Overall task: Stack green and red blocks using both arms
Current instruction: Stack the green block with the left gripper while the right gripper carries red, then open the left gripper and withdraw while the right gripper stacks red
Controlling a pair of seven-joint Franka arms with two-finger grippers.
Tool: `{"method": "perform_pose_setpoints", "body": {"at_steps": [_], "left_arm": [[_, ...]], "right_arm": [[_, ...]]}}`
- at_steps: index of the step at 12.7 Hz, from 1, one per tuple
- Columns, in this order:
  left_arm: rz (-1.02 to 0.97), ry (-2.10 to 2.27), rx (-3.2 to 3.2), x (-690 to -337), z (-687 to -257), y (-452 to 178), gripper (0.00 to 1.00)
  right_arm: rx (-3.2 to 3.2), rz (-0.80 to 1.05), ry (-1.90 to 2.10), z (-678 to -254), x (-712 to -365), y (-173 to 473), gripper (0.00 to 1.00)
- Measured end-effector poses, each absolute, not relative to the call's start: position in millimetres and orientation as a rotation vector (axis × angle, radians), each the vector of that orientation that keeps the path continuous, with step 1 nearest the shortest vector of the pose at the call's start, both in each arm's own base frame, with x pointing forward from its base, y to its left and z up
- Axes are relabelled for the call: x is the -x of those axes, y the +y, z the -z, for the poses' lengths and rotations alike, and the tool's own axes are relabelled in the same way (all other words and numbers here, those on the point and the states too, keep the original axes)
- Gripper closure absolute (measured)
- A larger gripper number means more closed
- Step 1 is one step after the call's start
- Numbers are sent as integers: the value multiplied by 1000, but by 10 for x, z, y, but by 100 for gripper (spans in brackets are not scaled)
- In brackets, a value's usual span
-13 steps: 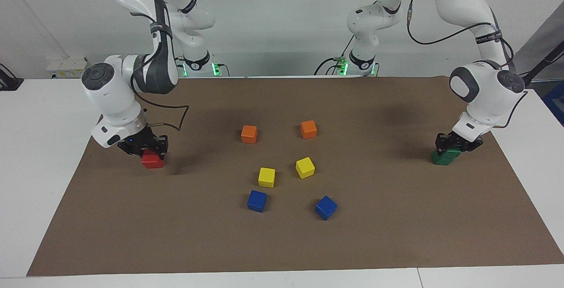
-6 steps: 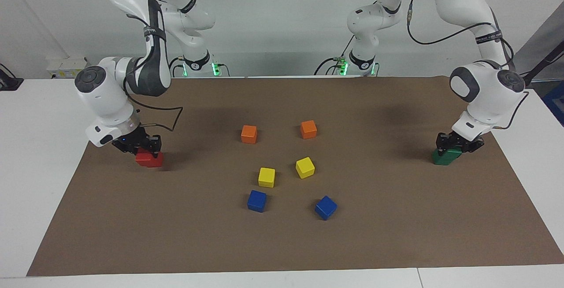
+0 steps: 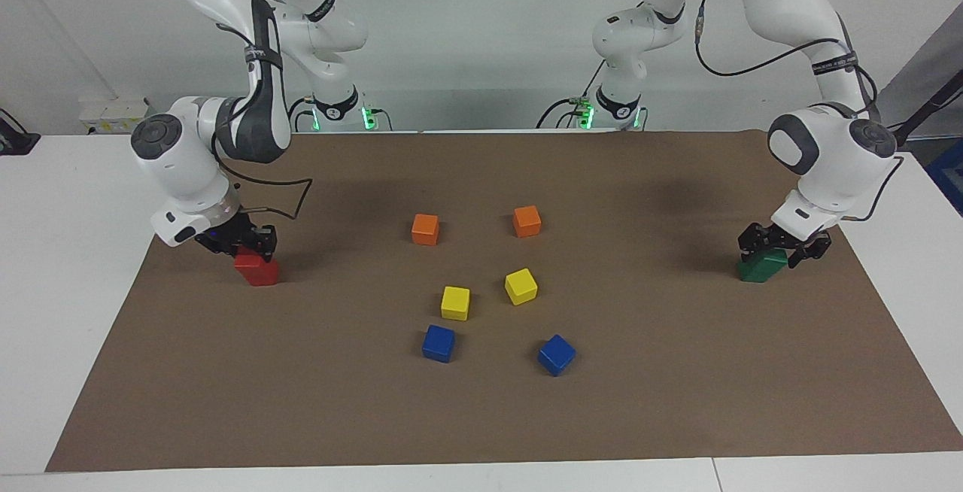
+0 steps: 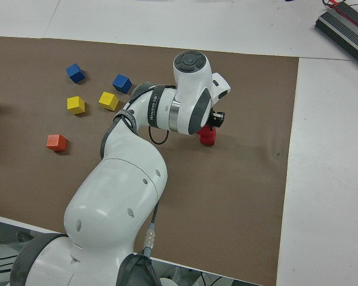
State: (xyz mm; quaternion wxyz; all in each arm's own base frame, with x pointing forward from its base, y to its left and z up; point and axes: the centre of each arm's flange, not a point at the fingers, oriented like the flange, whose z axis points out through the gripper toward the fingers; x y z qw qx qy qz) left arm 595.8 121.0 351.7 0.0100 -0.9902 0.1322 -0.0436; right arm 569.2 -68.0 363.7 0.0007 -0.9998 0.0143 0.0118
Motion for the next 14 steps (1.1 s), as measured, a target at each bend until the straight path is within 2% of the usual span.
{"method": "perform_pose_setpoints", "body": {"at_steps": [3, 8, 14], "left_arm": [[141, 398, 3112, -6056, -3750, 1206, 0], [137, 274, 3148, -6275, -4698, 1021, 0], [150, 38, 3161, -6016, -5495, 467, 0]], "right_arm": [[3138, -47, 59, -3619, -5647, -724, 45], [3143, 23, 69, -3581, -5638, -766, 45], [3143, 24, 58, -3543, -5610, -763, 45]]}}
